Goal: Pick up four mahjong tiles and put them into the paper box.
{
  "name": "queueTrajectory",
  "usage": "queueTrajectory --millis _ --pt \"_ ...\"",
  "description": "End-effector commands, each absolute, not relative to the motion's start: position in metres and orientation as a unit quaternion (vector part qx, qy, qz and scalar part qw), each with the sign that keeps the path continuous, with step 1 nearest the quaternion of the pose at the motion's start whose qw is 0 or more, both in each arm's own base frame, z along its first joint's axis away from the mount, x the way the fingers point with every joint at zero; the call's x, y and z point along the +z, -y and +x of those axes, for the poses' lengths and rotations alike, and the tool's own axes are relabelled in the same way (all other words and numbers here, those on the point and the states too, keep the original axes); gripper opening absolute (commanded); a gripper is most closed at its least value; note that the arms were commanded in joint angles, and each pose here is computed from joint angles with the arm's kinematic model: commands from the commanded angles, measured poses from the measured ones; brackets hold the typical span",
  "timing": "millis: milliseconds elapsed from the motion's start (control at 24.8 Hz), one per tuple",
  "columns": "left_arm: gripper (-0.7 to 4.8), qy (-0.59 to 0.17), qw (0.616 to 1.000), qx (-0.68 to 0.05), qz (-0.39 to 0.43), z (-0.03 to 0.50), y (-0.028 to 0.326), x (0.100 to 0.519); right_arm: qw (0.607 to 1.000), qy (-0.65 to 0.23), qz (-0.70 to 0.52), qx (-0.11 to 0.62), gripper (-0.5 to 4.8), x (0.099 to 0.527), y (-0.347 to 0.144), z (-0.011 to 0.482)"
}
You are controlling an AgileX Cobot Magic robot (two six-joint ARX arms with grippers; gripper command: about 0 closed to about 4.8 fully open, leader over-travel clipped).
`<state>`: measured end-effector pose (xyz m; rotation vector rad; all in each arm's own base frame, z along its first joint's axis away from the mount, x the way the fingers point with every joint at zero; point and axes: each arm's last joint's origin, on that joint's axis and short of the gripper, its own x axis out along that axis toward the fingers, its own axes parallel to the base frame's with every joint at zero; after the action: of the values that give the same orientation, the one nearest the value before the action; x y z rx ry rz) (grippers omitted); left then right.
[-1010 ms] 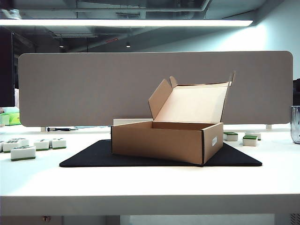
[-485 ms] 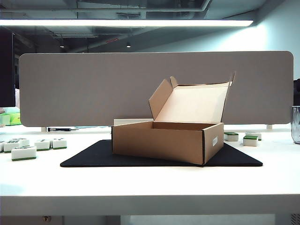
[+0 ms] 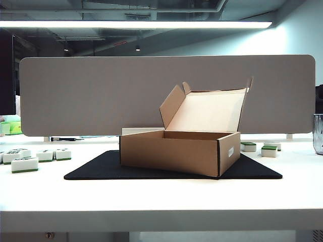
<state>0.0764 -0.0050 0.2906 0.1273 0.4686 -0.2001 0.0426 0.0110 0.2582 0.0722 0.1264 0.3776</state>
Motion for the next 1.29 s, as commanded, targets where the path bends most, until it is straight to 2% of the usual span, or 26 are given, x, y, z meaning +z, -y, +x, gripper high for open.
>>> queueTrajectory --millis 40,162,283,444,1090,1292 --pt "-0.06 -0.154 0.982 -0.104 0.043 0.087 0.006 0.293 0.979 -0.048 0.062 0.187 -0.01 0.245 -0.011 0.054" --pt "-0.06 -0.148 0.983 -0.1 0.047 0.096 0.006 0.277 0.981 -0.03 0.059 0.183 -0.01 0.228 -0.011 0.068" --pt "-0.06 -0.191 0.976 -0.094 0.045 0.104 0.005 0.241 0.978 -0.07 0.073 0.181 -0.01 0.198 -0.011 0.079" --pt "-0.06 -0.214 0.971 -0.095 0.043 0.109 0.005 0.211 0.973 -0.097 0.109 0.177 -0.01 0.181 -0.011 0.084" --pt "-0.05 -0.194 0.976 -0.093 0.043 0.111 0.005 0.213 0.972 -0.11 0.111 0.175 -0.01 0.177 -0.011 0.084" --pt "-0.05 -0.173 0.977 -0.088 0.092 0.104 0.004 0.216 0.972 -0.11 0.111 0.175 -0.01 0.177 -0.011 0.084"
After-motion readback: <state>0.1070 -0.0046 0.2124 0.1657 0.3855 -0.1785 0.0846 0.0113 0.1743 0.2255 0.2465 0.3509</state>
